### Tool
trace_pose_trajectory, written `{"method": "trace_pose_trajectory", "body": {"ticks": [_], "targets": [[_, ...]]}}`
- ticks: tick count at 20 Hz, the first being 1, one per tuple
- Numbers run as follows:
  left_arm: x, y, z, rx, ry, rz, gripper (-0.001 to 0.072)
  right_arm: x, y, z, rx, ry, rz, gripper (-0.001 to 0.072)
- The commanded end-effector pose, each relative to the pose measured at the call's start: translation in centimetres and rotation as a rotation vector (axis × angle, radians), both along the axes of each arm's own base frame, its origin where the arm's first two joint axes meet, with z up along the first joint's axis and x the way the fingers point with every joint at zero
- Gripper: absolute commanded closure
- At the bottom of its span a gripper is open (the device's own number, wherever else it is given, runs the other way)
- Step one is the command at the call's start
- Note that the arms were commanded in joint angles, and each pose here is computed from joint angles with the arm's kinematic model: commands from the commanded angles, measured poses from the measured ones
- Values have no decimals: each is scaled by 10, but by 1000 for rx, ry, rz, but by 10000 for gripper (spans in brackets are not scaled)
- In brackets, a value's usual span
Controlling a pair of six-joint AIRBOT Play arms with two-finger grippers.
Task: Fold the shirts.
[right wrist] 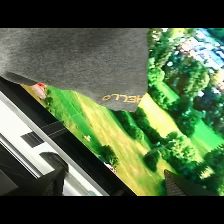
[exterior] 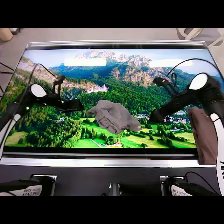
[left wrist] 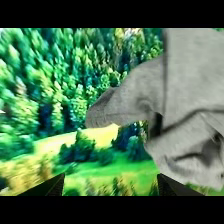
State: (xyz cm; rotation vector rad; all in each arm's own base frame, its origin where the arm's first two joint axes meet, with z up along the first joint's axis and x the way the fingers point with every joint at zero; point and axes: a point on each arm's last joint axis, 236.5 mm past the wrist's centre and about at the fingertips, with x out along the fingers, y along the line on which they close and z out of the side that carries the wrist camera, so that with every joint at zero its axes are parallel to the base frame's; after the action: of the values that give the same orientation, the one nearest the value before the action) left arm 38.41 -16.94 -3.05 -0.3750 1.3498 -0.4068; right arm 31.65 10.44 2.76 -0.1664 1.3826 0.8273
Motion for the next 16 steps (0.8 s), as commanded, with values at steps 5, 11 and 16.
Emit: {"method": "trace_pose_trajectory", "body": {"ticks": [5, 11, 16], "targets": [[23, -47, -54, -183, 78, 173, 38, 1, 2, -16, -25, -33, 55, 44], [46, -48, -56, -170, -18, 226, 116, -2, 2, -34, -25, -29, 44, 37], [39, -55, -65, -163, 4, 197, 678, -1, 17, -52, 42, -45, 14, 9]]}}
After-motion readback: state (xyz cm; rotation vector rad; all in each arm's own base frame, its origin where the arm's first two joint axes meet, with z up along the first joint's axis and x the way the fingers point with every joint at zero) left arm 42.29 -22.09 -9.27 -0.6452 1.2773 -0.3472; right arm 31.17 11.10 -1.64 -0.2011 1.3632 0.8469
